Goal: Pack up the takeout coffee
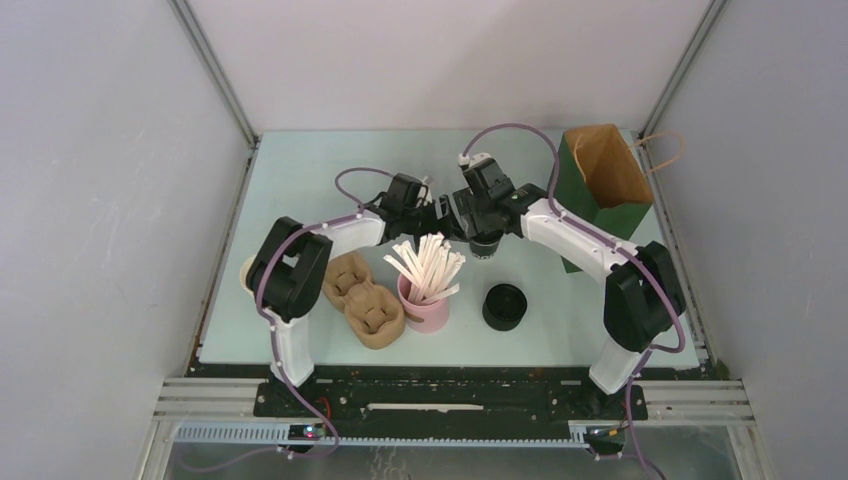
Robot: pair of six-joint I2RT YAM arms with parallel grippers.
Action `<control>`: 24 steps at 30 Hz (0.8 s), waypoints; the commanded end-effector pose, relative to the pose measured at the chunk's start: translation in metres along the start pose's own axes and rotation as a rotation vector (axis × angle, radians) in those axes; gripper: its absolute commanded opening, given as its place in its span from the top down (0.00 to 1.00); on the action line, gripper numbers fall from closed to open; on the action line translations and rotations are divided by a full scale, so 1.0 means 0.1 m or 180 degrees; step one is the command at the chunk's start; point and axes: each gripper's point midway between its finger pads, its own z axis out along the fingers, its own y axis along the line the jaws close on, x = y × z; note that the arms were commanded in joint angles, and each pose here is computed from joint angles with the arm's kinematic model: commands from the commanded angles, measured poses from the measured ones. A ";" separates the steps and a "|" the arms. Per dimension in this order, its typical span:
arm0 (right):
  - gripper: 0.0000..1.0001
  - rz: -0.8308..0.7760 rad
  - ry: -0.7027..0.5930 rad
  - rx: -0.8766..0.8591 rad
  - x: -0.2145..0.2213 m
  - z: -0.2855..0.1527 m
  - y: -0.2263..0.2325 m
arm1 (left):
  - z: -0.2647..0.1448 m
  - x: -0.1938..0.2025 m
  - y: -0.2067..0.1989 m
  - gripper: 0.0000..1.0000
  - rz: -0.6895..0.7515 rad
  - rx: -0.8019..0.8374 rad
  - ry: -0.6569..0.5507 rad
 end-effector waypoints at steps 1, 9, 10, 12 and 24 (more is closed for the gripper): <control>0.42 0.0272 -0.0159 -0.0517 -0.23 -0.14 0.18 | -0.17 -0.05 -0.29 0.20 0.0229 0.0183 -0.0153; 0.43 0.0262 -0.0386 -0.0490 -0.32 -0.35 0.18 | 0.00 -0.03 -0.19 0.20 0.0146 0.0180 -0.0080; 0.44 0.0245 -0.0436 -0.0321 -0.33 -0.35 0.11 | 0.02 -0.04 -0.18 0.20 0.0149 0.0174 -0.0076; 0.44 0.0065 -0.0496 -0.0026 -0.32 -0.35 0.07 | 0.01 -0.06 -0.16 0.20 0.0159 0.0151 -0.0092; 0.43 0.0307 -0.0424 -0.0231 -0.33 -0.37 -0.05 | -0.17 -0.06 -0.11 0.19 0.0224 0.0052 -0.0148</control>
